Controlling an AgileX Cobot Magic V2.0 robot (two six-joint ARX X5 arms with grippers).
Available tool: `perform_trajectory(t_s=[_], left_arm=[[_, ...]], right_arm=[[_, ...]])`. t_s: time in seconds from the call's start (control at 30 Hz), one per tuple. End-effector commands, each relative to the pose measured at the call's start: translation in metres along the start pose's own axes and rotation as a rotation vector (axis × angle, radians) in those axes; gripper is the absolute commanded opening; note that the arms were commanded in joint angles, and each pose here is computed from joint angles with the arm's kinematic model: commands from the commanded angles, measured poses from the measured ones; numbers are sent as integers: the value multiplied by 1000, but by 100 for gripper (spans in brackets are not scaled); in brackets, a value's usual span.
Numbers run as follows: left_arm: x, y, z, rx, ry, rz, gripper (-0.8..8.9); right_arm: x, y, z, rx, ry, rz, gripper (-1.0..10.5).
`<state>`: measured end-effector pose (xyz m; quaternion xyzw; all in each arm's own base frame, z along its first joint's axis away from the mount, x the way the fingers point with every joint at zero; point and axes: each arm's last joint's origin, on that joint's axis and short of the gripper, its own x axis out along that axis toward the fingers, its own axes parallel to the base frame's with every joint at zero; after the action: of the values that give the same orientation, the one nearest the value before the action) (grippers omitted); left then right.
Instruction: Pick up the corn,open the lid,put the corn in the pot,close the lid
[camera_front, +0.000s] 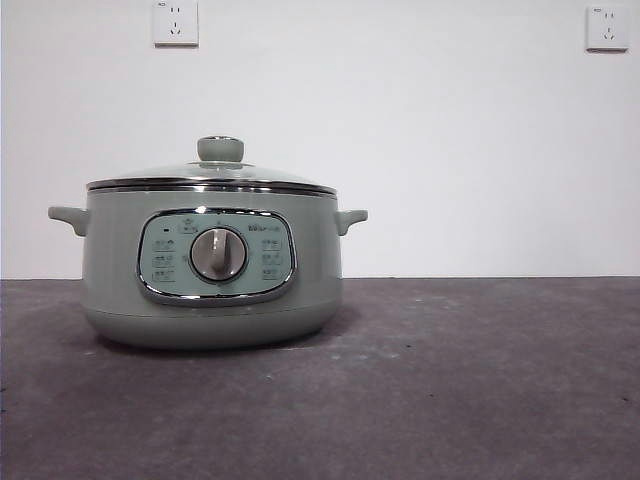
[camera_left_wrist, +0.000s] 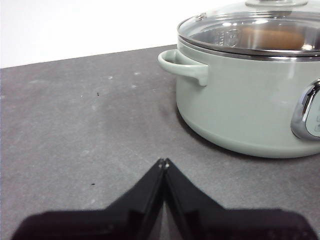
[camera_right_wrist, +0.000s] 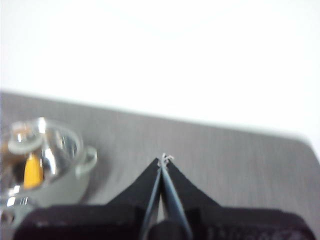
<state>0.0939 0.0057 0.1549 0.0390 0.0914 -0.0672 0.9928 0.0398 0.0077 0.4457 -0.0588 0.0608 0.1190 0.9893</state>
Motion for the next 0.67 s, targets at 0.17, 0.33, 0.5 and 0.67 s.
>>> perform_trajectory(t_s=[0.17, 0.33, 0.5, 0.67], left_arm=[[1, 0, -4, -13, 5, -1, -2], [1, 0, -4, -13, 5, -1, -2], [1, 0, -4, -13, 5, -1, -2], [1, 0, -4, -13, 5, -1, -2]], right_arm=[[34, 0, -74, -53, -123, -59, 1], [55, 0, -136, -39, -124, -156, 1], [70, 3, -189, 29, -151, -190, 1], [79, 6, -230, 87, -146, -193, 1]])
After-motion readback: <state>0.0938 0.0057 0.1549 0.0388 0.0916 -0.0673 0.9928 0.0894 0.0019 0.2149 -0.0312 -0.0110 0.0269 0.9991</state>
